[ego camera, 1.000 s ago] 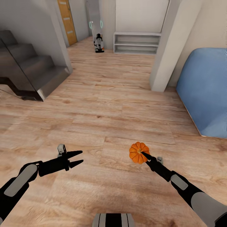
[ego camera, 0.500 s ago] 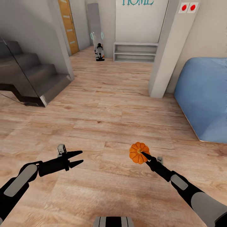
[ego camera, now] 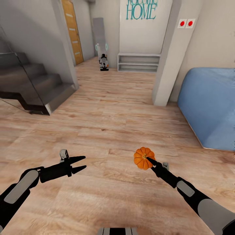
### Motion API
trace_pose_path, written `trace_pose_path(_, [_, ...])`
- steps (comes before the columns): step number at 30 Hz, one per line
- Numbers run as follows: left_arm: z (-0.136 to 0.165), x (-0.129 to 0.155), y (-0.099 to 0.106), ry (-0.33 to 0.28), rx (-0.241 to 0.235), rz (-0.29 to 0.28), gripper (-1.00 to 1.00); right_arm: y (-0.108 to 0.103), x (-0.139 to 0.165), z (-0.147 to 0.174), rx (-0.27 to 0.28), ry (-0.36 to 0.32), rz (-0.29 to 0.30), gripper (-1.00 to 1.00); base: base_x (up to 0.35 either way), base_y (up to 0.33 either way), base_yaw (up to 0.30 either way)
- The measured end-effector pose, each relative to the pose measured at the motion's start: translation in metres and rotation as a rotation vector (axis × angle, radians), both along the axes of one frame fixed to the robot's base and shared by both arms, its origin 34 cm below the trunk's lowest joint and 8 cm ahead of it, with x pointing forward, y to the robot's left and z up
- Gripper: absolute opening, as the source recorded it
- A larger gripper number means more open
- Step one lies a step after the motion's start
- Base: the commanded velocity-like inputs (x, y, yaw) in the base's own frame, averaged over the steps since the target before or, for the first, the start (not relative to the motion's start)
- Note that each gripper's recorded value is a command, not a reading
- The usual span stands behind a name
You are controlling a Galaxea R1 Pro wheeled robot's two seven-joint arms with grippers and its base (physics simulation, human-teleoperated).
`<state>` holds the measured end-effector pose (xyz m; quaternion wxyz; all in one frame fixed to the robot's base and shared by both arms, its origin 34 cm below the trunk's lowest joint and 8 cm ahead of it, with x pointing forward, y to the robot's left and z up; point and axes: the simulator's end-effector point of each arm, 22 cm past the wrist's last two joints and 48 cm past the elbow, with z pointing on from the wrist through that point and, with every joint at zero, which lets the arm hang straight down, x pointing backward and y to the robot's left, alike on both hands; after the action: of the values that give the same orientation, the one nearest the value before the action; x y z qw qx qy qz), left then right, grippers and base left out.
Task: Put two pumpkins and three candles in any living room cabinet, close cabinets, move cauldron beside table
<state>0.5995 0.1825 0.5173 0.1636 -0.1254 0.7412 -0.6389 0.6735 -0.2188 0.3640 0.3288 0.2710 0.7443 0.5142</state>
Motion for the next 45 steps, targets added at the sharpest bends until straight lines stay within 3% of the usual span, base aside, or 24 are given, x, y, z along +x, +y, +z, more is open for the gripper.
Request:
trace_pose_path(9, [0.023,-0.001,0.000,-0.042,0.000,0.000,1.00,0.000,0.005,0.025,-0.001,-0.041,0.002,-1.00,-0.246,0.000,0.081])
trace_pose_path(23, [0.057,-0.004,0.000,-0.106,0.000,0.000,1.00,0.000,0.012,0.066,0.000,-0.105,0.000,-1.00,-0.014,0.000,0.062])
trace_pose_path(45, [0.049,-0.010,0.002,-0.087,0.005,0.007,1.00,0.002,0.012,0.066,-0.008,-0.100,0.001,-1.00,-0.047,0.000,0.206])
